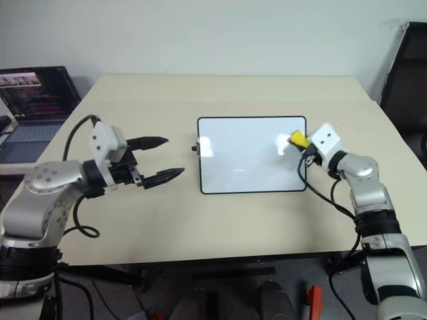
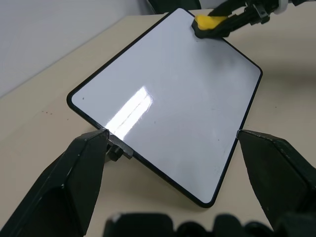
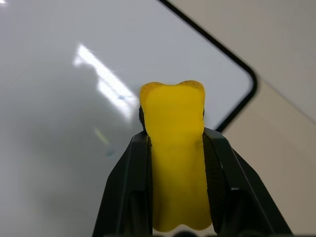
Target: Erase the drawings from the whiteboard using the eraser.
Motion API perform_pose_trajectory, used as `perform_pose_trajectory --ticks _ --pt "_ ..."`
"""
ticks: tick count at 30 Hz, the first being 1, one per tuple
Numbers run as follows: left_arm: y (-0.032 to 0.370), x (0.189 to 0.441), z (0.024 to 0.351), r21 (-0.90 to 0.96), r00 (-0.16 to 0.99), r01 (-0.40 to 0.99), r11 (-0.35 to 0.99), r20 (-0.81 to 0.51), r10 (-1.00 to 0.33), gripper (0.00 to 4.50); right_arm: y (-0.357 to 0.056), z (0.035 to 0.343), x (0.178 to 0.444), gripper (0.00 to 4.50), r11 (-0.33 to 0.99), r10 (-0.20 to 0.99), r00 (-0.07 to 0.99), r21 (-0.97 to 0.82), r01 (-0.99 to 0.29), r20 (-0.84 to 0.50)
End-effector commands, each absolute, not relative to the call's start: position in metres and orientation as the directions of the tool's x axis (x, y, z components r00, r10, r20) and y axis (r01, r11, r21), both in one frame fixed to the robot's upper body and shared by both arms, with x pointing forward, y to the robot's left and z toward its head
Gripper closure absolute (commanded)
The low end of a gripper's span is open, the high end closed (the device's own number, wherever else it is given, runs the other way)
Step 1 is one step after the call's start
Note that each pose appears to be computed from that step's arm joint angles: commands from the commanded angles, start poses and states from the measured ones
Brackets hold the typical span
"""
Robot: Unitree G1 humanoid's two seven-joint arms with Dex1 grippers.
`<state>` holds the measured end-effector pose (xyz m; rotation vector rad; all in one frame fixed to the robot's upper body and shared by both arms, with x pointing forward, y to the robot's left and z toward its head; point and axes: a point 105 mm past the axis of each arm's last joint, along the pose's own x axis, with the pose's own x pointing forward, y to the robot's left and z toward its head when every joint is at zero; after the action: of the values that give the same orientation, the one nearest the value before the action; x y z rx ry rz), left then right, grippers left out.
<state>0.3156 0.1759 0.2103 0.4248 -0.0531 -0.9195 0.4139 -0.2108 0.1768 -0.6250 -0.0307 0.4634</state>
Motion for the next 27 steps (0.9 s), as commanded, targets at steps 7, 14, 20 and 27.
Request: perform_pose_trajectory --ticks 7,14,20,27 --pt "0.173 0.315 0.220 0.409 0.607 0.750 0.520 -0.112 -0.787 0.00 -0.198 0.154 0.404 3.50 0.667 0.491 0.851 -0.547 -0.505 -0.187" --pt "0.174 0.315 0.221 0.412 0.609 0.748 0.521 -0.112 -0.785 0.00 -0.179 0.110 0.369 3.50 0.549 0.615 0.685 -0.412 -0.727 -0.390" --pt "0.174 0.315 0.221 0.413 0.610 0.747 0.521 -0.111 -0.785 0.00 -0.185 0.138 0.387 3.50 0.608 0.568 0.778 -0.500 -0.616 -0.269" --pt "0.175 0.316 0.221 0.414 0.611 0.746 0.522 -0.112 -0.784 0.00 -0.205 0.180 0.421 3.50 0.748 0.379 0.924 -0.571 -0.338 -0.051"
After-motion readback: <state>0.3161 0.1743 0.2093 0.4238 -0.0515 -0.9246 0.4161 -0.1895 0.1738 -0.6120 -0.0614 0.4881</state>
